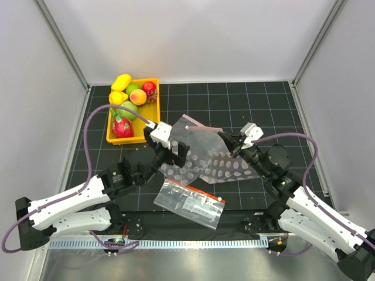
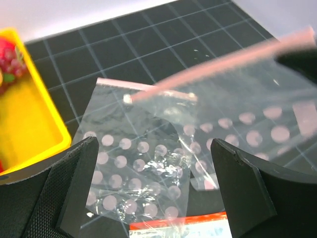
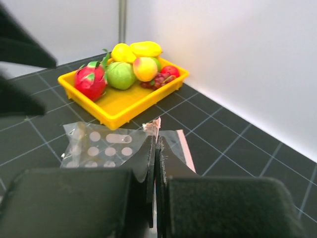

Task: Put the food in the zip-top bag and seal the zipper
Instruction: Open the zipper of the food storage bag at the center of the board.

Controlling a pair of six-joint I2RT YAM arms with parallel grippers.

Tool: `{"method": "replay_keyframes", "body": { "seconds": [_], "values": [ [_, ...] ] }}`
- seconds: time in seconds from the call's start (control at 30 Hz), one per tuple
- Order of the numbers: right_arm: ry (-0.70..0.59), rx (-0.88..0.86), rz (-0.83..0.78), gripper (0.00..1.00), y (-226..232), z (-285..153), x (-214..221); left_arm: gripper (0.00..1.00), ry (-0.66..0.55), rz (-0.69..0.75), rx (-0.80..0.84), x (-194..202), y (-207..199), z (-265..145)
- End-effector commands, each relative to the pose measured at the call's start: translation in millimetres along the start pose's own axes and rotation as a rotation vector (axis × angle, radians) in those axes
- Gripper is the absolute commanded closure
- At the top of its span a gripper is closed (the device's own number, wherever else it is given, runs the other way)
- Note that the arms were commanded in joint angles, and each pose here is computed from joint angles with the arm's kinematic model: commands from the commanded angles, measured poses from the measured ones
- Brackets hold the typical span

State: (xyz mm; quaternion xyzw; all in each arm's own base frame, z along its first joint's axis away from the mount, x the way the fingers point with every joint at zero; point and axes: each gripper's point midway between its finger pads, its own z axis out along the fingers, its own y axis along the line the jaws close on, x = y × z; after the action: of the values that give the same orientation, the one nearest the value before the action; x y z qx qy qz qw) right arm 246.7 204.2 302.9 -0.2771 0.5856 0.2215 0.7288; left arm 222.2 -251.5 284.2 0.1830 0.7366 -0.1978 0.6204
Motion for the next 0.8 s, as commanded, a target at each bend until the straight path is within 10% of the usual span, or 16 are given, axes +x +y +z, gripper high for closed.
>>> {"method": "replay_keyframes", "body": {
  "seconds": [0.0,0.77],
  "values": [
    [-0.068,-0.114,-0.037,0.99,19,10,-6,0.0,0.03,-0.156,-0.063,-12,21,12],
    [-0.128,-0.385,-0.043,0.99,69,-34,-8,0.07,-0.067,0.007,0.203,-4,0,7]
  ]
}}
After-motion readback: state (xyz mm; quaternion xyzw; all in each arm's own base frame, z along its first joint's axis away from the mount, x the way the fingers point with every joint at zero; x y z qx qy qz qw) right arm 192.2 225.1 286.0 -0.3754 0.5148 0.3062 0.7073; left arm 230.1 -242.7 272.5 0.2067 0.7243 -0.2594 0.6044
